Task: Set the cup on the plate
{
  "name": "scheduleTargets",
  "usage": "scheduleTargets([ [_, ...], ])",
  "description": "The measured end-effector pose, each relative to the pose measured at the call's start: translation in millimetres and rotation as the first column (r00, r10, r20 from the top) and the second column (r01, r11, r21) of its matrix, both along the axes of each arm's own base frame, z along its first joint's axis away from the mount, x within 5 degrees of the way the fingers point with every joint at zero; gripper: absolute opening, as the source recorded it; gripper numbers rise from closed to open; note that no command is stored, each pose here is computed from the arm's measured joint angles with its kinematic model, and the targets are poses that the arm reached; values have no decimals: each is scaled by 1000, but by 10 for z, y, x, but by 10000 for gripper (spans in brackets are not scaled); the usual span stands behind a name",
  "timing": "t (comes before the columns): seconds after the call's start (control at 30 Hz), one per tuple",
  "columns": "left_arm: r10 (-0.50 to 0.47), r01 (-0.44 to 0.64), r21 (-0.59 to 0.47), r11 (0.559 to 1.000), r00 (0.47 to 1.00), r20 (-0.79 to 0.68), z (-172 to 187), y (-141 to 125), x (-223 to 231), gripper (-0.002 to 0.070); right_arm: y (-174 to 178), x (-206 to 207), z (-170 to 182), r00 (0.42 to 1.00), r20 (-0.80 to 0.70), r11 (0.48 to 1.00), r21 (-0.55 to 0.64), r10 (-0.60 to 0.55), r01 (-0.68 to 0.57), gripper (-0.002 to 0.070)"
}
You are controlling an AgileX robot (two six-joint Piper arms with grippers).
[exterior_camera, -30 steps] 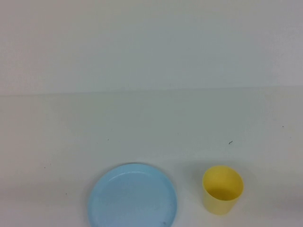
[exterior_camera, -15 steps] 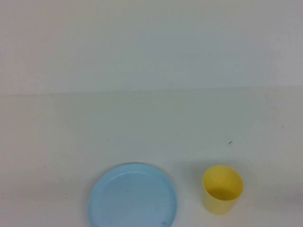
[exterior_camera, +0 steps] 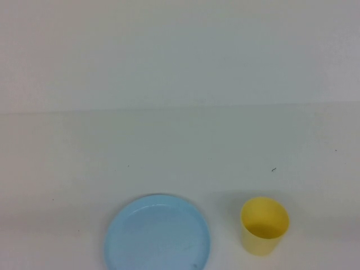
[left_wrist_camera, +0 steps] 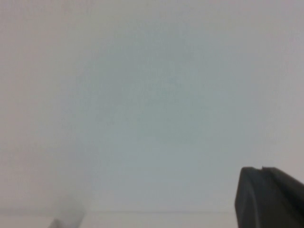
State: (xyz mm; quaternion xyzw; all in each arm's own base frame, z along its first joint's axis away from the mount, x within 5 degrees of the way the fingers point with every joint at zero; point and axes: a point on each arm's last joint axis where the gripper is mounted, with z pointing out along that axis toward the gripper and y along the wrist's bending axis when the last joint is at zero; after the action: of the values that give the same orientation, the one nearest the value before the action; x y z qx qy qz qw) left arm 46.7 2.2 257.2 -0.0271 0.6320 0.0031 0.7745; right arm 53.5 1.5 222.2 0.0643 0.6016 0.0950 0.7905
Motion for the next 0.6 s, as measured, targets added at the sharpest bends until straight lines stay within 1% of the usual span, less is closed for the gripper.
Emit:
scheduleTargets([
  [0.07, 35, -29, 92, 995, 997, -62, 214, 12, -47, 1, -8, -2, 31, 999, -50, 1000, 15, -5, 6, 1],
  [0.1, 50, -39, 114, 993, 994, -94, 306, 21, -69, 1, -15, -13, 83, 997, -81, 1000, 18, -12, 14, 1],
  [0.17, 71, -45, 125, 991, 976, -206, 441, 37, -88, 1, -30, -63, 253, 991, -131, 999, 5, -33, 34, 1],
  [0.23, 55, -28, 83, 996, 939, -341, 520, 33, -63, 1, -44, -123, 423, 984, -168, 998, -30, -57, 53, 1],
  [0.3, -6, 31, 43, 999, 873, -488, 552, -14, -1, 1, -59, -145, 577, 964, -253, 995, -73, -84, 68, 1],
  [0.37, -120, 164, 12, 986, 763, -635, 546, -118, 113, 1, -65, -117, 670, 922, -373, 991, -119, -100, 60, 1],
  [0.4, -166, 229, 5, 973, 722, -672, 547, -165, 165, 1, -60, -85, 708, 890, -445, 988, -148, -102, 39, 1],
  [0.43, -225, 288, -30, 957, 674, -704, 531, -218, 238, 2, -51, -59, 751, 863, -496, 984, -176, -99, 12, 1],
  [0.47, -277, 331, -68, 941, 641, -716, 525, -261, 316, 6, -33, -10, 773, 823, -560, 974, -222, -95, -39, 1],
  [0.5, -322, 358, -109, 927, 615, -720, 512, -297, 398, 20, -8, 44, 789, 784, -615, 952, -282, -87, -116, 1],
  [0.53, -358, 392, -127, 911, 602, -714, 508, -328, 484, 47, 22, 105, 781, 741, -668, 926, -321, -72, -200, 1],
  [0.6, -404, 447, -129, 885, 601, -690, 512, -366, 664, 131, 107, 225, 782, 669, -743, 832, -388, -27, -397, 1],
])
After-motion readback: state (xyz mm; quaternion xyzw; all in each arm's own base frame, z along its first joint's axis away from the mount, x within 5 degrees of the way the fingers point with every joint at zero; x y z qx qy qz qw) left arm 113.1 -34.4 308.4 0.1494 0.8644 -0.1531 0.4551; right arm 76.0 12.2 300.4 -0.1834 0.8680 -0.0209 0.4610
